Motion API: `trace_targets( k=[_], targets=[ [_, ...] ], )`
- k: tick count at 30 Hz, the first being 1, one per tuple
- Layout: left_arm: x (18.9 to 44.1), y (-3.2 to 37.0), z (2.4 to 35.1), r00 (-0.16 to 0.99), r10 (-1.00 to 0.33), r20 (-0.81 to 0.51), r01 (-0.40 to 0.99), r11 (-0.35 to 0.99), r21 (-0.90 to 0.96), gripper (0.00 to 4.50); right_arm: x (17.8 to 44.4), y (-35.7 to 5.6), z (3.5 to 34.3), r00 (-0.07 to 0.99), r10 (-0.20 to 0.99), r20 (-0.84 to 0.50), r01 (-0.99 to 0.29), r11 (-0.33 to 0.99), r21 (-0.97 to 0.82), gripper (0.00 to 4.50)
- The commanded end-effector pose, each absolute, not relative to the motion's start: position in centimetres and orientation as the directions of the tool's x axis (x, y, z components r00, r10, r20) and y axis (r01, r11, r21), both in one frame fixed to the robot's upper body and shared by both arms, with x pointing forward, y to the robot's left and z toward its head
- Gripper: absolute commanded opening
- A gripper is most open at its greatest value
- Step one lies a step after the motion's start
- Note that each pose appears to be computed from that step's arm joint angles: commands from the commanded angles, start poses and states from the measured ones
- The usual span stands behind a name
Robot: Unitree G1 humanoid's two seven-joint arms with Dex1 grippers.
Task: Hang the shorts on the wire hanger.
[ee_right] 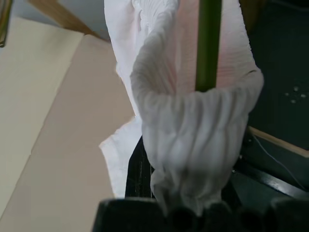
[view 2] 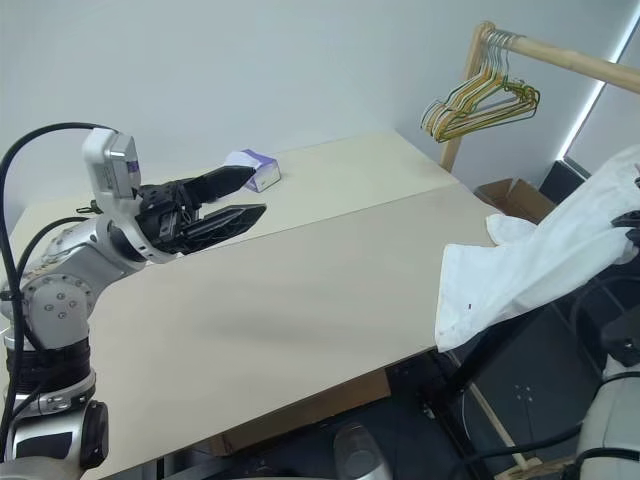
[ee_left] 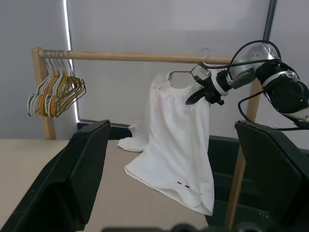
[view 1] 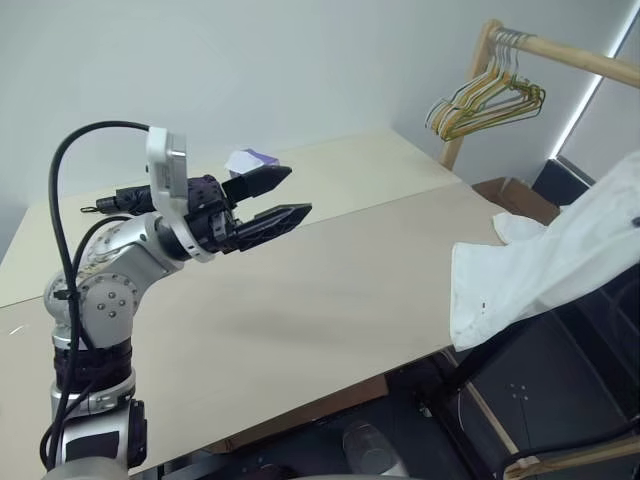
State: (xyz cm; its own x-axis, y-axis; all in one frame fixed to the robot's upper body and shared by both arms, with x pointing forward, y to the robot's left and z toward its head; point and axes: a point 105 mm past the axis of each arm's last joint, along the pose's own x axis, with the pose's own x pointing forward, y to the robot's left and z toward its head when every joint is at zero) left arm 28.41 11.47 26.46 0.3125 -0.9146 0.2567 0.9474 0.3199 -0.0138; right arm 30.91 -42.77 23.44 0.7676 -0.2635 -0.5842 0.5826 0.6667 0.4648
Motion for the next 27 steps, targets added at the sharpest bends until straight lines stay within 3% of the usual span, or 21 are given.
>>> trace_targets(
  k=[1,12,23,27],
  targets=[
    [28.1,11.4,27.4,0.299,-0.917,0.263,0.948,0.317,0.029,4.47,30.2,-45.2,26.0,0.796,-0.358,-0.488,0.596,0.606,0.527,0.00],
    [28.0,11.4,27.2,0.298,-0.923,0.245,0.949,0.314,0.031,4.47,27.8,-49.5,24.6,0.700,-0.522,-0.488,0.710,0.433,0.556,0.00],
    [27.7,11.1,26.9,0.280,-0.932,0.229,0.955,0.296,0.034,4.47,26.7,-50.7,21.5,0.623,-0.571,-0.535,0.782,0.433,0.448,0.00],
    [27.7,11.0,26.9,0.278,-0.933,0.229,0.955,0.293,0.035,4.50,26.5,-51.0,21.3,0.619,-0.584,-0.526,0.786,0.458,0.416,1.06]
  ],
)
